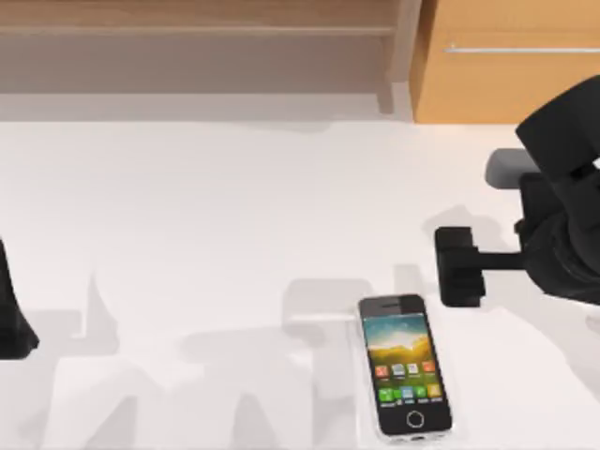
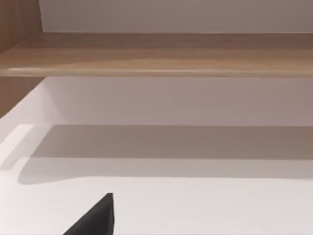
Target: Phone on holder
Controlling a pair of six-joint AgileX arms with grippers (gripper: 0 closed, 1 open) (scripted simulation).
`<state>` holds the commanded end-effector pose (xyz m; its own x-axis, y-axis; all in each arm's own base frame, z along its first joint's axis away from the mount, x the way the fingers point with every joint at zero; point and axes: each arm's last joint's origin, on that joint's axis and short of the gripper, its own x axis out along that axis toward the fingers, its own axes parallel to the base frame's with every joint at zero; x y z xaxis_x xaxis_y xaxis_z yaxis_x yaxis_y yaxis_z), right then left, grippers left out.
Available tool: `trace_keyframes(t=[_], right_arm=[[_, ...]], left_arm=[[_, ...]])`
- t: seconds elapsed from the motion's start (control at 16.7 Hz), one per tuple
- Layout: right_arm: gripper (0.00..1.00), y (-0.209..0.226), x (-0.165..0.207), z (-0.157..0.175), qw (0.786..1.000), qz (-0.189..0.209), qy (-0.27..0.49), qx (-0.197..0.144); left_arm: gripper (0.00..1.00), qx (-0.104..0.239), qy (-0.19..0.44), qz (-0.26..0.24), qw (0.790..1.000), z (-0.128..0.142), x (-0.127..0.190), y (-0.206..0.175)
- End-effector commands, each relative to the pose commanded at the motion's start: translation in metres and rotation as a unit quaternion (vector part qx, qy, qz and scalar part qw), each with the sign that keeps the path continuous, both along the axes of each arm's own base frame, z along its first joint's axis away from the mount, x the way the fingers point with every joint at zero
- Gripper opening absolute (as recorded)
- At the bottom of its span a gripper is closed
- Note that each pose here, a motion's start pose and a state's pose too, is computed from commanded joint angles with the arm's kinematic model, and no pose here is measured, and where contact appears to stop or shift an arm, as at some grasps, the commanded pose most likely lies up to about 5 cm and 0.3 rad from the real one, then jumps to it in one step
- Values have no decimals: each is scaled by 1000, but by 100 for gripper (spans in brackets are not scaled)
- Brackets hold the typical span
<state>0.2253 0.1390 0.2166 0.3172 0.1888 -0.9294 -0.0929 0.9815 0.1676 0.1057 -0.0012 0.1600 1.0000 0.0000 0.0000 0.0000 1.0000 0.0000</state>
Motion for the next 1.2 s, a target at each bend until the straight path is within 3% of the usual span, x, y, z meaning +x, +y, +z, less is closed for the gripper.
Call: trace_keyframes(t=[0.24, 0.48, 0.9, 1.2], right_arm=[[100, 56, 20, -23, 993, 8, 102, -53], [100, 91, 27, -40, 985, 11, 147, -88], [100, 94, 28, -43, 984, 10, 151, -91], [100, 98, 30, -85, 984, 12, 150, -90]], left_arm=[[100, 0, 0, 0, 1000, 0, 0, 0], [100, 0, 0, 0, 1000, 0, 0, 0], [100, 0, 0, 0, 1000, 0, 0, 0], [100, 0, 0, 0, 1000, 0, 0, 0]])
